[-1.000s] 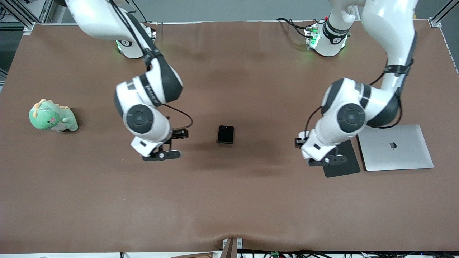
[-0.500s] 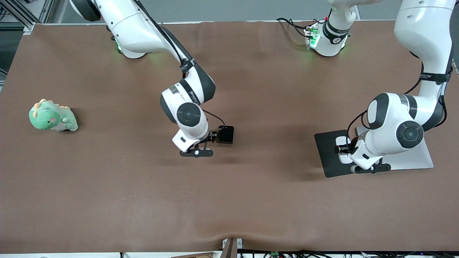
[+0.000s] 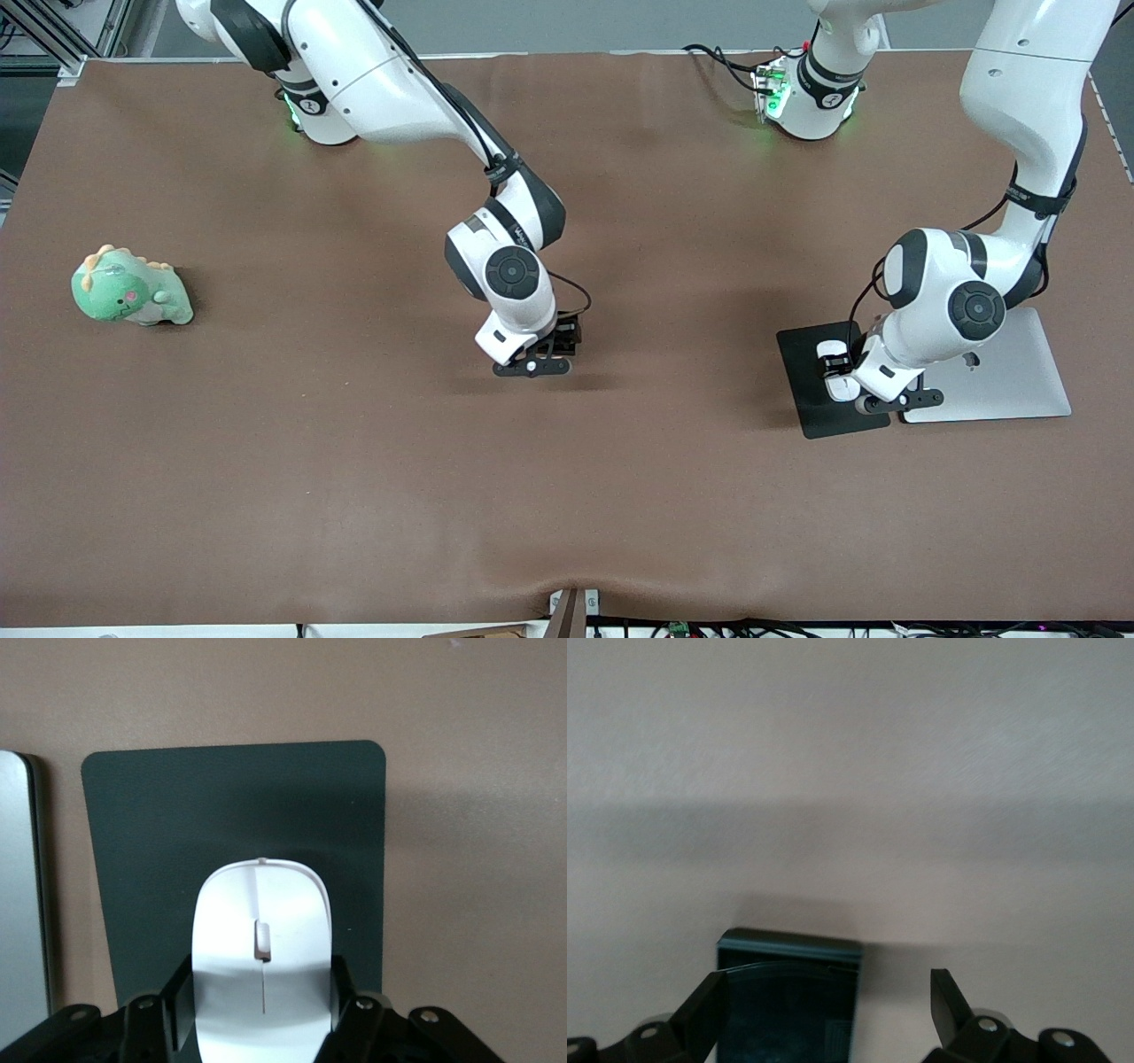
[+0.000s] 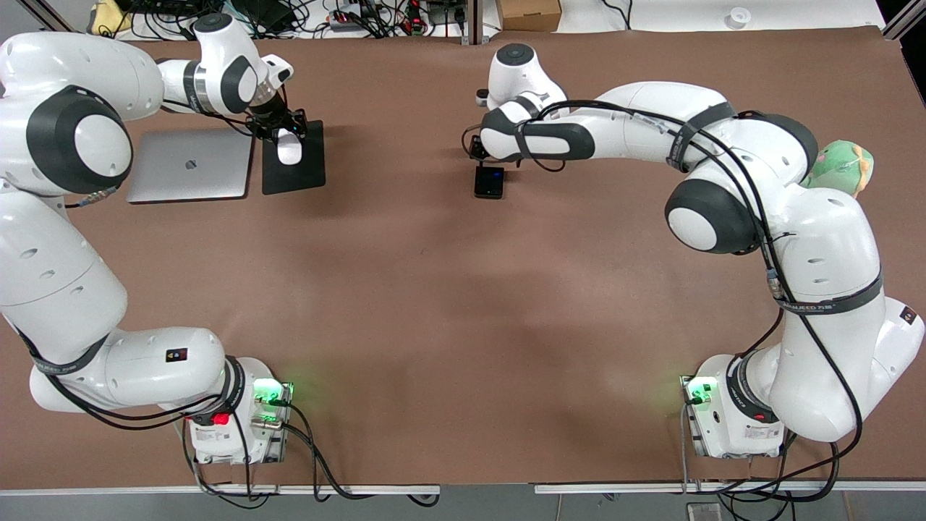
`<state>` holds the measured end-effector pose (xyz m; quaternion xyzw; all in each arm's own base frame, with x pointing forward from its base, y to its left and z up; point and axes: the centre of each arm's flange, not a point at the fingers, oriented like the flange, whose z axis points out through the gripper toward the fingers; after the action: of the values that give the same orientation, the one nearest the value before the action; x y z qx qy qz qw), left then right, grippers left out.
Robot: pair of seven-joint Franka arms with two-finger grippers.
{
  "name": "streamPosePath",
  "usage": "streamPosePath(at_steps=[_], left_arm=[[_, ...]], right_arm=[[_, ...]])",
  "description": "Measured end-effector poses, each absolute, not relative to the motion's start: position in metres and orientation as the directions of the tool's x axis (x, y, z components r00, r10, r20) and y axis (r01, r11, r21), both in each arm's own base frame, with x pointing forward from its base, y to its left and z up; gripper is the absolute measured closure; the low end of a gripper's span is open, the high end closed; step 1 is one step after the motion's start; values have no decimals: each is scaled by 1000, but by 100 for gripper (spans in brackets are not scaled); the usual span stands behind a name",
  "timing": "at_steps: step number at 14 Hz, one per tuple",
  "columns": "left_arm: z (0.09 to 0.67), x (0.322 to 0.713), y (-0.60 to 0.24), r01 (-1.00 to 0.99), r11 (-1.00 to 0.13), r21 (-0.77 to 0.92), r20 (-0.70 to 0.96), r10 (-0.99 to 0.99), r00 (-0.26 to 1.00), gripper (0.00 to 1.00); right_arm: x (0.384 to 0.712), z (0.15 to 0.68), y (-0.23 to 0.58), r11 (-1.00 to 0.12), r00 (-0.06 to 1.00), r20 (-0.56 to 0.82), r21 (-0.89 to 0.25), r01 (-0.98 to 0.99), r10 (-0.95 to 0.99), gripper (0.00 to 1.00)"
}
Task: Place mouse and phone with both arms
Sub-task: 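Lower the mouse onto the pad while the right gripper grasps the phone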
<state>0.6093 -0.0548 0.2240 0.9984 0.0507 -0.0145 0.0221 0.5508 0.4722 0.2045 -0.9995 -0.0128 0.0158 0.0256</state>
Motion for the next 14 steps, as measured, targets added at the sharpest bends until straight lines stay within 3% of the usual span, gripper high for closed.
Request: streamPosePath(at_steps=[14], left_arm=[[199,621,-49,78,-996,36,12,78,997,39]], right_arm=[[534,183,492,-998,1000,-25,-60,-20,-18,0]])
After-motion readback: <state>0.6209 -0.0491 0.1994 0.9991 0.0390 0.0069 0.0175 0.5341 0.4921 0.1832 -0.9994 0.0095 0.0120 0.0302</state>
